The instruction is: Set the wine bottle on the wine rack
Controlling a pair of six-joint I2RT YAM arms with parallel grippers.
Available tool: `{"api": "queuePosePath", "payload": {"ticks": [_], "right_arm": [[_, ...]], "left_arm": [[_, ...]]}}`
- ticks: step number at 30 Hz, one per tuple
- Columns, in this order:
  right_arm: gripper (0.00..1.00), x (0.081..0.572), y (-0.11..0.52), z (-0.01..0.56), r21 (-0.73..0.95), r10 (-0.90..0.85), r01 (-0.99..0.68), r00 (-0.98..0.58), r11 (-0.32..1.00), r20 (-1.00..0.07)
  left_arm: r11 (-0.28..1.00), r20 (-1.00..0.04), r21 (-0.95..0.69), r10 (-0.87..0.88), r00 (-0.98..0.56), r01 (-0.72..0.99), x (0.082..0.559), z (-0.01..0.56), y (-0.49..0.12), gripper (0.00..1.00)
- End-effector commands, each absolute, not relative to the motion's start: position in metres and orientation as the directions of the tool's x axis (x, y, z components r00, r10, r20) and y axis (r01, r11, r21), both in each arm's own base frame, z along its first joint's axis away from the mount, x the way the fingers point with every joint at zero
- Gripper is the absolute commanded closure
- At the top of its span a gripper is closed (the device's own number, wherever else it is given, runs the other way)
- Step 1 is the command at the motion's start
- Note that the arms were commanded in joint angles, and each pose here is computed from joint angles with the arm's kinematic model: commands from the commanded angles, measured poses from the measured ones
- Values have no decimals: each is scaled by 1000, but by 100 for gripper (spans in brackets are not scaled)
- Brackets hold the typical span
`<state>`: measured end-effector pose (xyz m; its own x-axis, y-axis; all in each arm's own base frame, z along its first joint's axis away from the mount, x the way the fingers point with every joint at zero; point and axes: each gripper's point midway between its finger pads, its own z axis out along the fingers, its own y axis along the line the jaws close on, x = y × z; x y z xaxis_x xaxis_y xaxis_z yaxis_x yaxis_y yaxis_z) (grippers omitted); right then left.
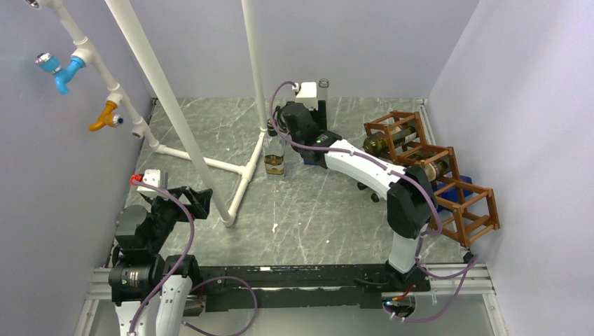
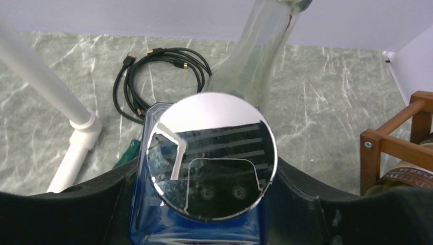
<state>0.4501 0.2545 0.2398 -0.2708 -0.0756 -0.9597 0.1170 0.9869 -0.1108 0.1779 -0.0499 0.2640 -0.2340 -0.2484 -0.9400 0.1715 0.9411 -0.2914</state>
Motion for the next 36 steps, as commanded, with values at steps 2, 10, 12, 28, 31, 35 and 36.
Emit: {"api": "queuePosePath", "payload": {"ticks": [2,10,12,28,31,35,36], "right_arm": [[100,422,245,313,-97,-88,80,-106,992,-990],[100,387,243,337,31,28,-106,-25,994,-999],[100,379,243,343,67,66,-157,-11,985,-998],[100,286,236,424,181,232,-521,34,834,-972],[100,267,221,441,173,248,-542,68,822,-966],[100,246,193,467,149,262,-534,141,832,-955],[100,241,185,475,137,261,-529,167,838,-951]], "left_arm": [[937,-951,-284,-248,-187,202,177,278,-53,4],[937,-950,-286,-249,-190,202,178,277,-53,4],[937,-950,-285,-249,-190,202,178,277,-53,4],[936,-951,-285,-250,-184,204,177,278,-53,4],[936,-951,-286,-250,-185,205,177,278,-53,4],[935,-951,-285,-248,-184,210,177,278,-54,4],[935,-951,-285,-248,-185,209,177,278,-54,4]]}}
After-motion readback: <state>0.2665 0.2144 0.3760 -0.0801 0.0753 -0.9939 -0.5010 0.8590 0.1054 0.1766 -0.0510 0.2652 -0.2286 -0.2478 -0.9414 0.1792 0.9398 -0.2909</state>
